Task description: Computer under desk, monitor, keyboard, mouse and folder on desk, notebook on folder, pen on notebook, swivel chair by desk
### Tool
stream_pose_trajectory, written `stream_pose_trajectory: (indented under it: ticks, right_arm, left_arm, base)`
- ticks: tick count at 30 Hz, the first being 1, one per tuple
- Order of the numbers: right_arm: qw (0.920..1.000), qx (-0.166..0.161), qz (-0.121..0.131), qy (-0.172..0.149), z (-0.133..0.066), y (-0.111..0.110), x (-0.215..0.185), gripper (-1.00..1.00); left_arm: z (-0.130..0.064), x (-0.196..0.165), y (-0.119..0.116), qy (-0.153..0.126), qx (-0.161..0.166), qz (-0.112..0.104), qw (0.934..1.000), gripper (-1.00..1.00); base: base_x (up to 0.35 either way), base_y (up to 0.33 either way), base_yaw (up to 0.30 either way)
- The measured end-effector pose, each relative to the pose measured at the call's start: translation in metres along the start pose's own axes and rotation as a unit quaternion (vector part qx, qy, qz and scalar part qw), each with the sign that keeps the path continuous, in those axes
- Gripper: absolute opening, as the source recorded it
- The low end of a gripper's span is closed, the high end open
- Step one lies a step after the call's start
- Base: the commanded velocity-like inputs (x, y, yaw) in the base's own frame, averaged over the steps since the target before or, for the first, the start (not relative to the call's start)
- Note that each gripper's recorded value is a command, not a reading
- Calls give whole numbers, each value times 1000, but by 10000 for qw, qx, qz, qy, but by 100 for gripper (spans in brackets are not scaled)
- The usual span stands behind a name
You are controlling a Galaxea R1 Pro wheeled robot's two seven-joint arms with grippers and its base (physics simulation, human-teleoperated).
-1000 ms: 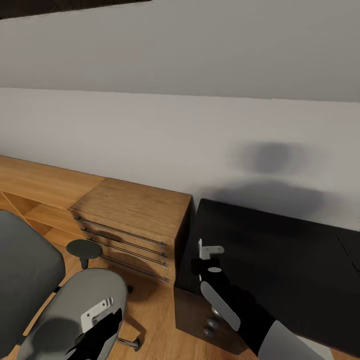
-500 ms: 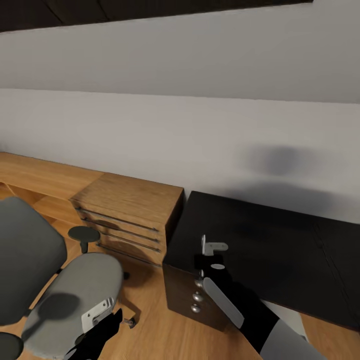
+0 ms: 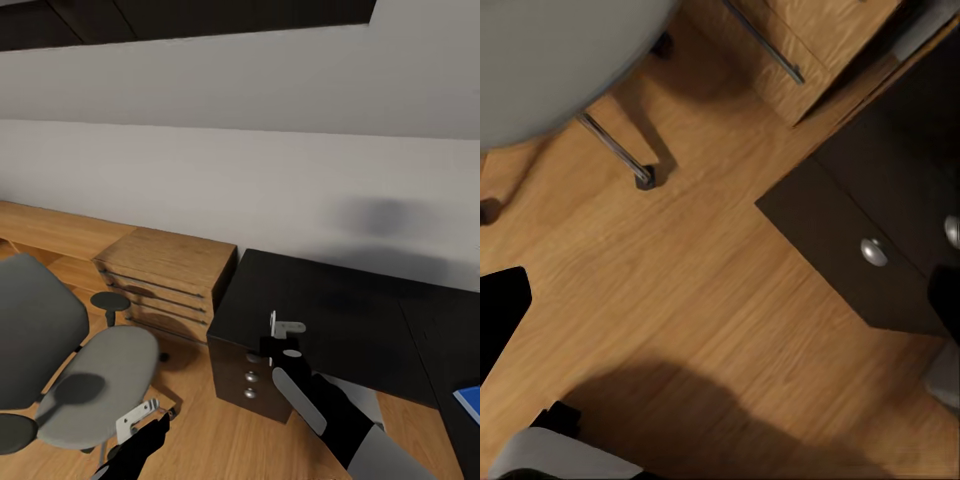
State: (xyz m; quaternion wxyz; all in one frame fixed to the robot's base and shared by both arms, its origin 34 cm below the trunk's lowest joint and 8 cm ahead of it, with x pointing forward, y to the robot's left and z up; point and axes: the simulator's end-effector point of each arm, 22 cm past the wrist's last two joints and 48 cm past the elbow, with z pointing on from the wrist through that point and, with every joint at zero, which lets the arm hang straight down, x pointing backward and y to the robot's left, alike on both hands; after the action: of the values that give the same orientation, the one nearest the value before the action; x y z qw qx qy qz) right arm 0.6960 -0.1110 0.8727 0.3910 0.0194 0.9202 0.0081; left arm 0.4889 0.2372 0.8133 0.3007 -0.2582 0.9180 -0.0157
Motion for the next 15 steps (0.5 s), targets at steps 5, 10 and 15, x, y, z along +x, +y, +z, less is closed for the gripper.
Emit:
stream_pose_trajectory:
  ticks: [5,10,15]
  right_arm:
    - [10000,13,6,-9,0,-1,-1,-100]
    - [10000,6,16,-23,-1,-1,-2,-100]
    - [9999,90,35,-68,-3,-4,-7,-100]
  left_arm:
    - [0,1,-1,4,7,8,10000,100]
    - [1,4,1,38,-9,17,10000,100]
    - [7,21,9,221,-117,75,9997,100]
  base:
    - [-2,-1,-238]
    - [0,0,-164]
    - [0,0,-28]
